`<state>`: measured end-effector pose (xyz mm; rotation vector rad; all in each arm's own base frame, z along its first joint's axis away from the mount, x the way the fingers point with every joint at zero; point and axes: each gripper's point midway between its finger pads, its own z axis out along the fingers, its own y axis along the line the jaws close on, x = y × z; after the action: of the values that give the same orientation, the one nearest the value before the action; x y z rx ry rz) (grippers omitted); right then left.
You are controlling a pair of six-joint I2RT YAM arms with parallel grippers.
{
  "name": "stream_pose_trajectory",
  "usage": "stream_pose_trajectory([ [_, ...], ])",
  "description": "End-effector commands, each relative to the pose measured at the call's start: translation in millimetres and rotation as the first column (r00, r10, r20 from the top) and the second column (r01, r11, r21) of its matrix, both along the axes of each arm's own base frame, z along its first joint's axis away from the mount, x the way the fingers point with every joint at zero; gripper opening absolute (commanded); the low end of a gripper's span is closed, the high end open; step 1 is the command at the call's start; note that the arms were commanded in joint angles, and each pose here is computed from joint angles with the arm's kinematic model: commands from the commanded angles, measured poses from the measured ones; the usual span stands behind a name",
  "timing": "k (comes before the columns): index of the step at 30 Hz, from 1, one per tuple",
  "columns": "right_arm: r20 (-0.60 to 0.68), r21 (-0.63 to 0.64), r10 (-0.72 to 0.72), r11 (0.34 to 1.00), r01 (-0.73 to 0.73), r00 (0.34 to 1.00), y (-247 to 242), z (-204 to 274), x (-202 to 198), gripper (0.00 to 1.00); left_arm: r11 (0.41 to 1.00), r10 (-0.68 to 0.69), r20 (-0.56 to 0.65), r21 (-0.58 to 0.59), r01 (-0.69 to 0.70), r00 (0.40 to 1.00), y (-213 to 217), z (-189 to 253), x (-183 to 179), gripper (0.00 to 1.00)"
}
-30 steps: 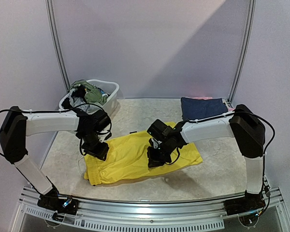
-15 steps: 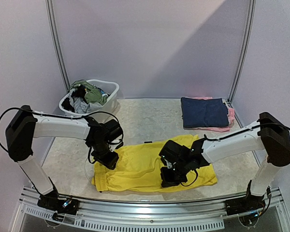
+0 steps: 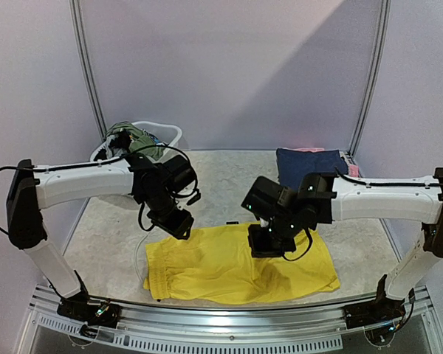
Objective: Fold and stack the mixed laundry pile
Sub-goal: Smooth out the rectangle-folded shorts at the center of the board.
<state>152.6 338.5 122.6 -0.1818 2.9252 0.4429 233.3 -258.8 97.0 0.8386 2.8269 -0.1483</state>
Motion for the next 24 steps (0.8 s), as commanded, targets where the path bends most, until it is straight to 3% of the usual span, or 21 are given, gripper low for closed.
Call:
stream_pose_trajectory([
  [1, 0.035, -0.099, -0.021, 0.995, 0.024, 0.999, -14, -6, 33, 0.17, 1.000, -0.011, -0.019, -0.022, 0.010, 1.000, 1, 26, -9, 0.58],
  [10, 0.008, -0.151, -0.133, 0.980, 0.133, 0.991, -45, -27, 77, 0.17, 0.993, -0.015, -0.154, -0.117, -0.003, 0.988, 3, 12, -47, 0.54],
  [24, -0.080, -0.224, -0.152, 0.966, 0.130, 0.985, -73, -84, 120, 0.14, 0.999, 0.052, -0.191, 0.014, -0.050, 0.980, 35, -52, -61, 0.50],
])
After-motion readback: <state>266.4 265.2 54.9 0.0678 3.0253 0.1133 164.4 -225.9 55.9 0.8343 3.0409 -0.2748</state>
